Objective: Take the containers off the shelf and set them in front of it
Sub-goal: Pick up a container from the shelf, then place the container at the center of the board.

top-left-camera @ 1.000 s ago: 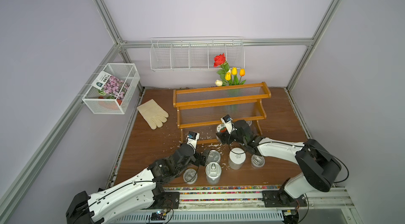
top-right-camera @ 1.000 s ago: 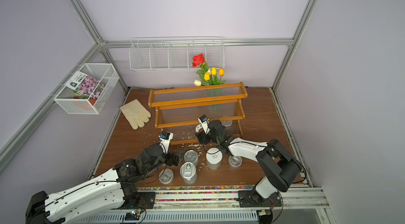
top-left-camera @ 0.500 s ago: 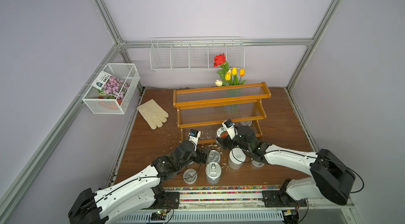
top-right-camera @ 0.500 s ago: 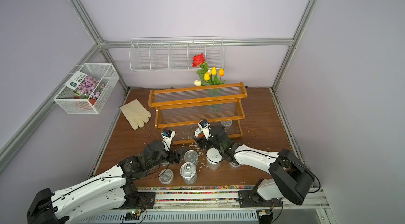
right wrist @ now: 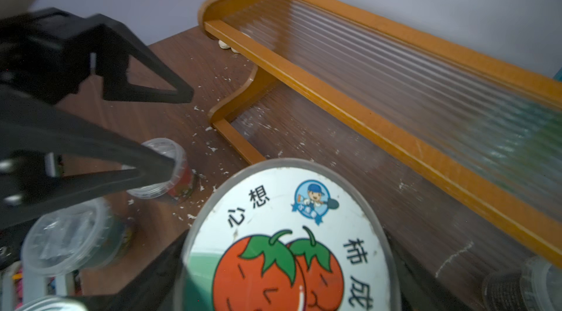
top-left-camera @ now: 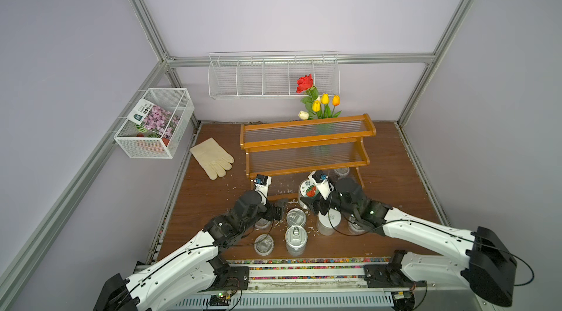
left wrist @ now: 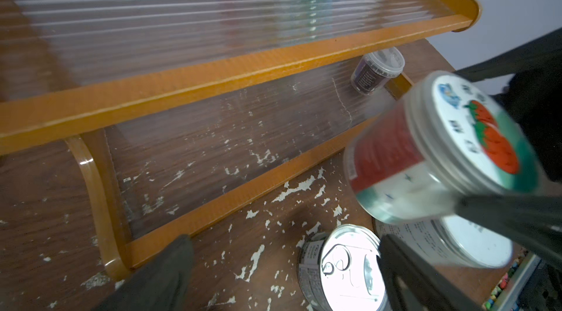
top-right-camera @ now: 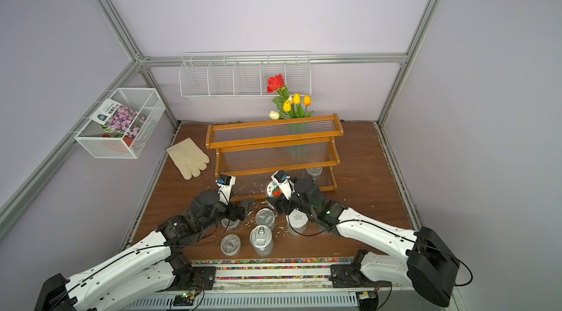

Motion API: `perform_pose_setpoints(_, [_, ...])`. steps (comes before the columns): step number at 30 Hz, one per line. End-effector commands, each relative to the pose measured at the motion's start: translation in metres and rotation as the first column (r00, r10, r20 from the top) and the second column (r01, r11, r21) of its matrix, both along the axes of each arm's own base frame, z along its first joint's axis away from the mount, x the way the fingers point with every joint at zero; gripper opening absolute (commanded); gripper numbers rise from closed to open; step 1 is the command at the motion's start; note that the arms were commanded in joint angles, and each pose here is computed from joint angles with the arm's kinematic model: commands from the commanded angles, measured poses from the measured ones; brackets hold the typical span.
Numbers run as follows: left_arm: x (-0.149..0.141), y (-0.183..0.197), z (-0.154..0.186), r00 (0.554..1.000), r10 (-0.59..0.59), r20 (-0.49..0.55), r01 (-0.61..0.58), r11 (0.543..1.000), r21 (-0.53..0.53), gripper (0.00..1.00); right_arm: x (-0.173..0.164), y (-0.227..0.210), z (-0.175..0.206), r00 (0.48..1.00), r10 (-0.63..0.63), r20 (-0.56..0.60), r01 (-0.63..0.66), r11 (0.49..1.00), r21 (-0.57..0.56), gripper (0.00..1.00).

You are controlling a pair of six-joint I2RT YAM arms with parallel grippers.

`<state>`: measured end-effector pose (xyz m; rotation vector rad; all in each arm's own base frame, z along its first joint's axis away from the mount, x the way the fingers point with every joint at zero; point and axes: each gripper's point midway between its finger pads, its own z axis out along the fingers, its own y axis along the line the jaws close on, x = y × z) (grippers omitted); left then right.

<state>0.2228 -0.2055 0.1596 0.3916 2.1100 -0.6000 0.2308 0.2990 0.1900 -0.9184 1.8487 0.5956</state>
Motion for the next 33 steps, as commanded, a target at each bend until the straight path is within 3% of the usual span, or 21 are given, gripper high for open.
perform_pose_setpoints(1, [0.001, 0.004, 0.005, 1.000, -0.019, 0.011, 0.019, 1.000, 0.002, 0.99, -0.021, 0.001, 0.039, 0.995, 0.058, 0.077, -0.058, 0.998, 0.010, 0.60])
perform_pose_setpoints(9, [0.012, 0.011, 0.011, 1.000, -0.024, 0.014, 0.024, 1.000, -0.006, 0.99, -0.105, -0.014, 0.026, 0.978, 0.199, 0.064, -0.192, 0.976, -0.100, 0.60])
perform_pose_setpoints(18, [0.018, 0.006, 0.010, 0.998, -0.059, 0.004, 0.059, 0.998, 0.006, 0.98, -0.147, -0.054, -0.009, 0.983, 0.185, 0.006, -0.182, 0.969, -0.166, 0.60])
perform_pose_setpoints(27, [0.018, 0.005, 0.010, 0.997, -0.073, 0.001, 0.073, 0.997, 0.008, 0.99, -0.141, -0.069, -0.048, 0.998, 0.057, -0.037, -0.062, 0.984, -0.170, 0.61])
perform_pose_setpoints(33, [0.018, 0.005, 0.007, 0.996, -0.086, -0.009, 0.086, 0.996, 0.012, 0.99, -0.134, -0.065, -0.073, 1.000, 0.011, -0.019, -0.013, 0.995, -0.102, 0.62])
